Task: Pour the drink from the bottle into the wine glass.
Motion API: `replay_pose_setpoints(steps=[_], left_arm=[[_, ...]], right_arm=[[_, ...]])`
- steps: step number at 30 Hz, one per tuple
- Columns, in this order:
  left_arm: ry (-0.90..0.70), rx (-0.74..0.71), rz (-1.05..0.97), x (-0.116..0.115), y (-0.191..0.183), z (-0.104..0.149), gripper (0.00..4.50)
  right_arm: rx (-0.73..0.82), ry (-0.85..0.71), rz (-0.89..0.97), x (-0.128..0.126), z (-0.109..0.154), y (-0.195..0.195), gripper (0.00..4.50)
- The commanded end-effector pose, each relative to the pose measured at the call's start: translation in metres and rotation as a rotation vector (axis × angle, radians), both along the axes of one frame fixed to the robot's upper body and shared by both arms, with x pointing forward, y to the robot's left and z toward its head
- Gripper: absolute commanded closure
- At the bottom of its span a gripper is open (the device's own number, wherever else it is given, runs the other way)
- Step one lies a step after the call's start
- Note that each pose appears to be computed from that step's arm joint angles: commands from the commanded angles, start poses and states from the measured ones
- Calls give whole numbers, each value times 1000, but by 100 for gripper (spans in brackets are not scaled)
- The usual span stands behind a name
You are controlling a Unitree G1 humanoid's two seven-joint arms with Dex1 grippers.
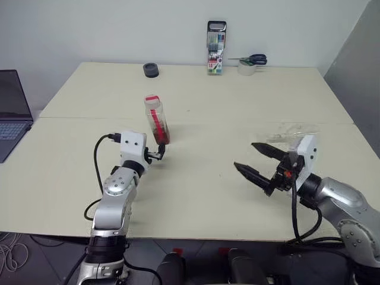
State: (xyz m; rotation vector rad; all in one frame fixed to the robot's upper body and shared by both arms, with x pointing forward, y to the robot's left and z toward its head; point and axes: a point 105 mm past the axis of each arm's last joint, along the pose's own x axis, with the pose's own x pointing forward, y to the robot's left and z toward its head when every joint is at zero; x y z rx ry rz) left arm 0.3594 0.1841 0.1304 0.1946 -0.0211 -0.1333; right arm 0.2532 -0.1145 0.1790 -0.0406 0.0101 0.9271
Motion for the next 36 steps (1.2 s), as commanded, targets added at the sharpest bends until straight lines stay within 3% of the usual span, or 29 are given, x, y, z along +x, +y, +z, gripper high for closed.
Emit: replay_pose_setpoints(steps=[1, 17, 36], left_arm=[[-31, 11, -20, 5, -9, 7, 8], [-102, -20, -13, 33, -25, 27, 8], [-159, -88, 94, 57, -18, 60, 8]], right_arm=[[-12, -33, 59, -7, 8, 6, 0], [-59, -82, 106, -3, 14, 9, 0], [-16, -120, 247, 7, 51, 31, 0]])
